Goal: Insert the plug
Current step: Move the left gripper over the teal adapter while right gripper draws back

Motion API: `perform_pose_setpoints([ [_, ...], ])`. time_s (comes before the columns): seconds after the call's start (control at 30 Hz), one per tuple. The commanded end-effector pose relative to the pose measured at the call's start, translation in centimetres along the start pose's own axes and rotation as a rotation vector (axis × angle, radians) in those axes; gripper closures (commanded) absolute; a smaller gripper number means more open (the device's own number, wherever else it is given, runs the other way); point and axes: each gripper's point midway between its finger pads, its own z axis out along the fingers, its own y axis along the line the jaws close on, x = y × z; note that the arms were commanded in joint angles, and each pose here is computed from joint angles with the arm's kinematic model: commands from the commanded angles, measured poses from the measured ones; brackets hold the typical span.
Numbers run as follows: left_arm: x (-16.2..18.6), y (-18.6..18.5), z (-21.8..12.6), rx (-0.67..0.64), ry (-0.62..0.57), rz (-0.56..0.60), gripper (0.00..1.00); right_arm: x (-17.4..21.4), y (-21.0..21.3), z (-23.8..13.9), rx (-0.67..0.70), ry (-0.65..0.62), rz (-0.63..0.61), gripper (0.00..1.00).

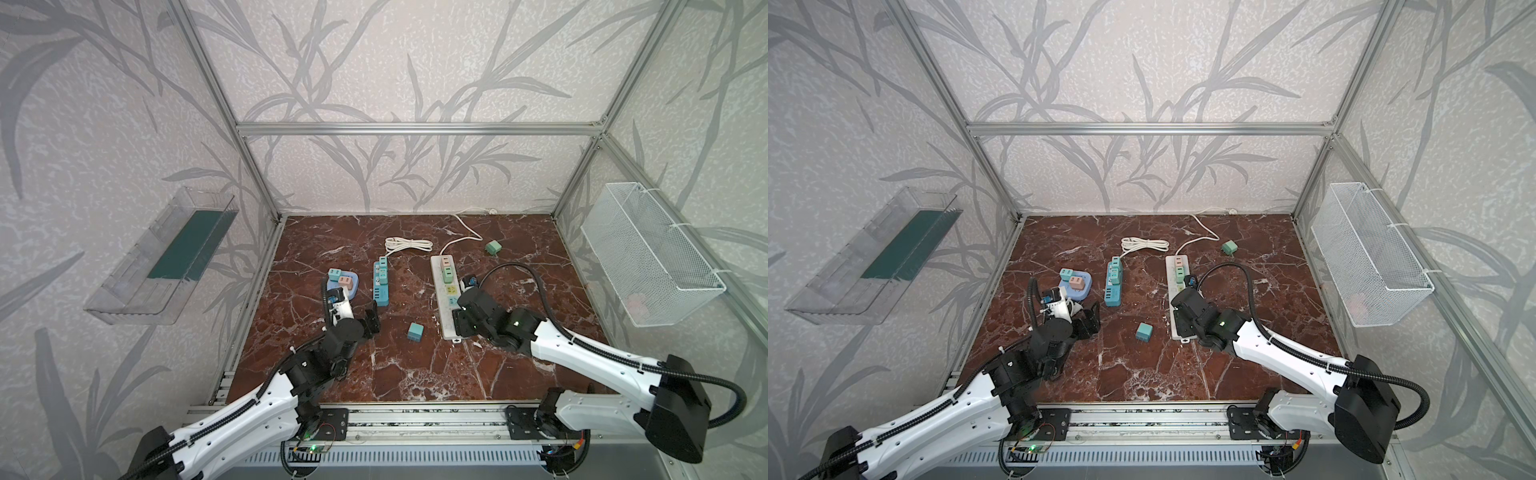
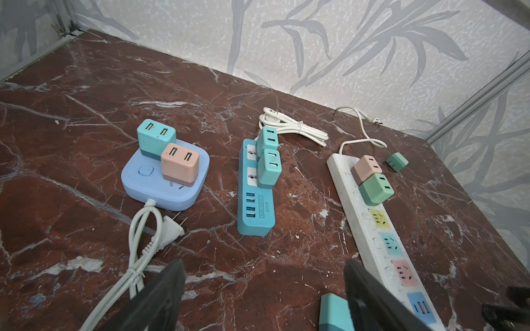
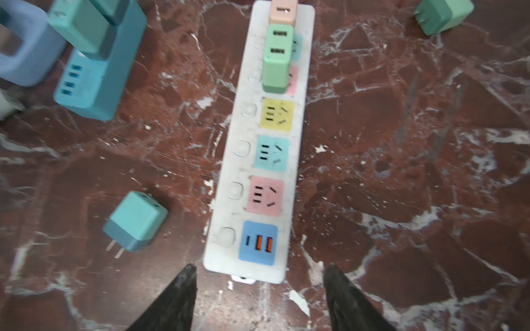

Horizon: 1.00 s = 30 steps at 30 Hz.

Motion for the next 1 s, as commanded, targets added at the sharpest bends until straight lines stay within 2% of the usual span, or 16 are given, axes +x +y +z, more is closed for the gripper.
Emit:
perform_pose_setpoints([
  [0.0,-0.5,-0.7,0.5,-0.013,0.023,0.033,0.04,0.5,-2.7,-0.8,0.105,-0.013,-0.045,0.32],
  [0.03,-0.3,-1.0,0.8,-0.012,0.045,0.058,0.01,0.5,-3.0,-0.9,0.108,-0.022,-0.043,0.33],
  [0.13,0.3,-1.8,1.5,-0.018,0.098,0.103,0.01,0.4,-3.3,-1.3,0.087,-0.060,-0.027,0.32],
  [0.27,1.5,-3.4,2.7,0.016,0.170,0.168,0.01,1.1,-3.2,-1.4,-0.001,-0.052,0.010,0.25],
  [0.37,2.9,-4.7,3.3,0.030,0.282,0.255,0.09,1.9,-3.6,-1.4,-0.017,-0.062,0.028,0.24],
  [0.47,4.4,-5.2,3.5,0.012,0.431,0.350,0.14,2.4,-4.0,-1.3,-0.039,-0.090,0.068,0.31],
  [0.6,7.1,-5.6,2.6,0.033,0.627,0.428,0.19,1.7,-3.7,-1.5,-0.129,-0.146,0.134,0.51],
  [0.67,8.8,-5.6,2.3,0.053,0.703,0.447,0.21,1.1,-3.7,-1.6,-0.152,-0.169,0.152,0.57],
  [0.77,10.8,-5.9,2.1,0.070,0.782,0.472,0.24,0.8,-3.9,-1.6,-0.158,-0.170,0.152,0.59],
  [0.97,13.6,-8.7,2.2,0.138,0.891,0.545,0.24,2.0,-3.5,-0.6,-0.176,-0.126,0.156,0.59],
])
